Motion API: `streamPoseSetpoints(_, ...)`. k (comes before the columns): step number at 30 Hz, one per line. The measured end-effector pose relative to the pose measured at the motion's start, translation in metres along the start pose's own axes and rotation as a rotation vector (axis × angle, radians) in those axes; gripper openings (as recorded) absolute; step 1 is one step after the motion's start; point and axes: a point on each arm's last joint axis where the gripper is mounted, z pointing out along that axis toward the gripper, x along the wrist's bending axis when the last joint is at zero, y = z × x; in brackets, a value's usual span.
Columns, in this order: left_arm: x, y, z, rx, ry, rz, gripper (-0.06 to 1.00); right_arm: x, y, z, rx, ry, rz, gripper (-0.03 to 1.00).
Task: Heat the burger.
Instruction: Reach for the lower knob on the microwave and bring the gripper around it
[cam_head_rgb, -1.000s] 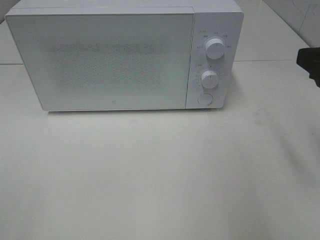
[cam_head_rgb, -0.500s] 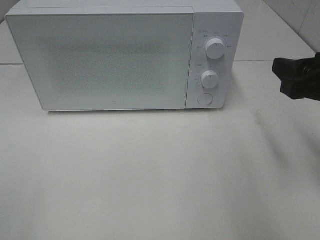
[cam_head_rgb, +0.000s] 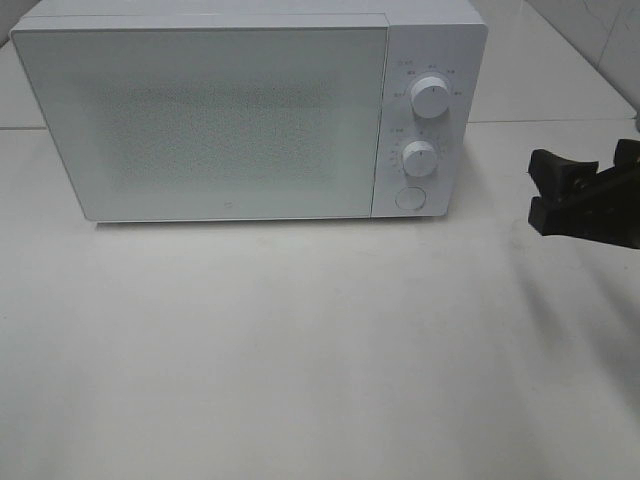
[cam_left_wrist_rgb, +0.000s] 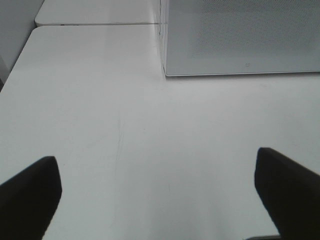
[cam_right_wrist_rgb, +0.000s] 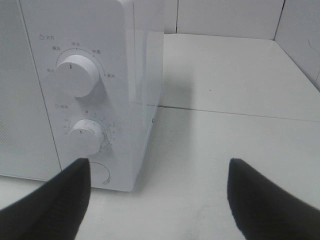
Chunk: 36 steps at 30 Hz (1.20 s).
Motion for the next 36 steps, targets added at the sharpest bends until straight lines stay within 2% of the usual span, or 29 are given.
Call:
streamPoseSetpoints(13, 0.0, 0.0, 0.0, 0.0, 0.0, 0.0, 0.99, 0.037, -0.013, 0.0, -0.041, -0.046, -0.02, 0.74)
streamPoseSetpoints(21, 0.0, 0.0, 0.0, 0.0, 0.0, 0.0, 0.99, 0.062, -0.028, 0.014, 0.014, -0.059, -0.037, 0.74)
streamPoseSetpoints(36, 0.0, 0.0, 0.0, 0.0, 0.0, 0.0, 0.99, 0.084, -0.038, 0.047, 0.044, -0.075, -0.047, 0.74)
